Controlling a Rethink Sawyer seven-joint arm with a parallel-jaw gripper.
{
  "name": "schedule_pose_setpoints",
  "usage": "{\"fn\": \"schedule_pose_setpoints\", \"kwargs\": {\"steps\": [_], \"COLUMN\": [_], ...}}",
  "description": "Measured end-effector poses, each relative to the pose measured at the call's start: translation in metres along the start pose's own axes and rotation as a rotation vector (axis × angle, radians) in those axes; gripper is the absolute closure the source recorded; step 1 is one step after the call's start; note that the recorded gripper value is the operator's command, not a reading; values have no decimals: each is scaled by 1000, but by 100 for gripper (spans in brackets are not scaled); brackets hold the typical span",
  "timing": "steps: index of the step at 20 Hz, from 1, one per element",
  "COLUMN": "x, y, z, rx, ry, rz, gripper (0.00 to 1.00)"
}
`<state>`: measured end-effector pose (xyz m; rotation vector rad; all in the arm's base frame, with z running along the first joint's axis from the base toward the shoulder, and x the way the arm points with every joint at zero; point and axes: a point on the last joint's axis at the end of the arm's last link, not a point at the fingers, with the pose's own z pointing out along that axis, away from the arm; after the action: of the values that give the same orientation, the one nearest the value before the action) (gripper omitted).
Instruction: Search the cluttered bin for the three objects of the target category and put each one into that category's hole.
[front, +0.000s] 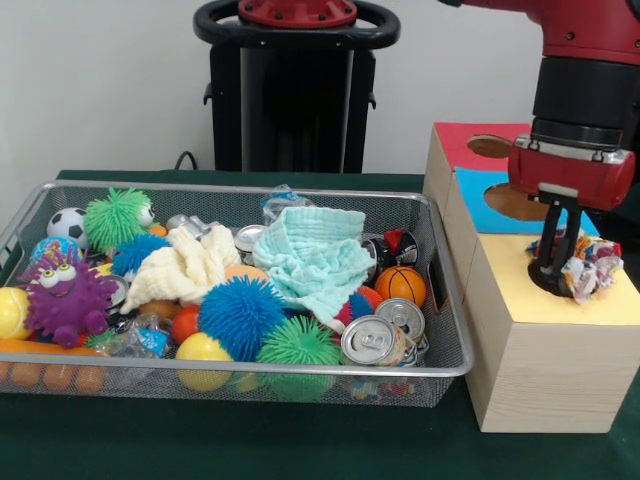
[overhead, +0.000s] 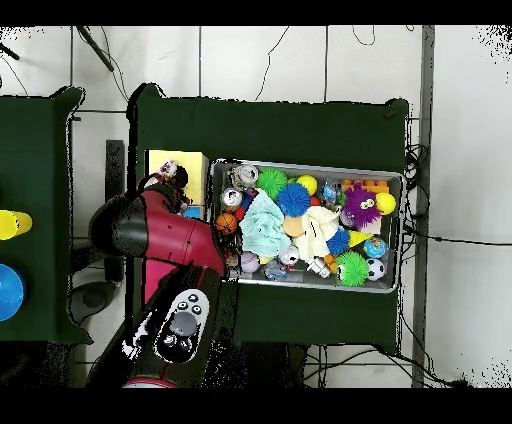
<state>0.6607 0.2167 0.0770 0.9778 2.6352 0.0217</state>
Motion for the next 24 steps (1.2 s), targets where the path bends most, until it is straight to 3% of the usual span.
{"fn": "schedule_pose_setpoints", "kwargs": {"steps": [15, 24], "x": [0, -1], "y": [-3, -6], "z": [5, 36], "rx": [33, 27], "ry": [-40, -100], "rz": [-38, -83], "gripper": [100, 100]}}
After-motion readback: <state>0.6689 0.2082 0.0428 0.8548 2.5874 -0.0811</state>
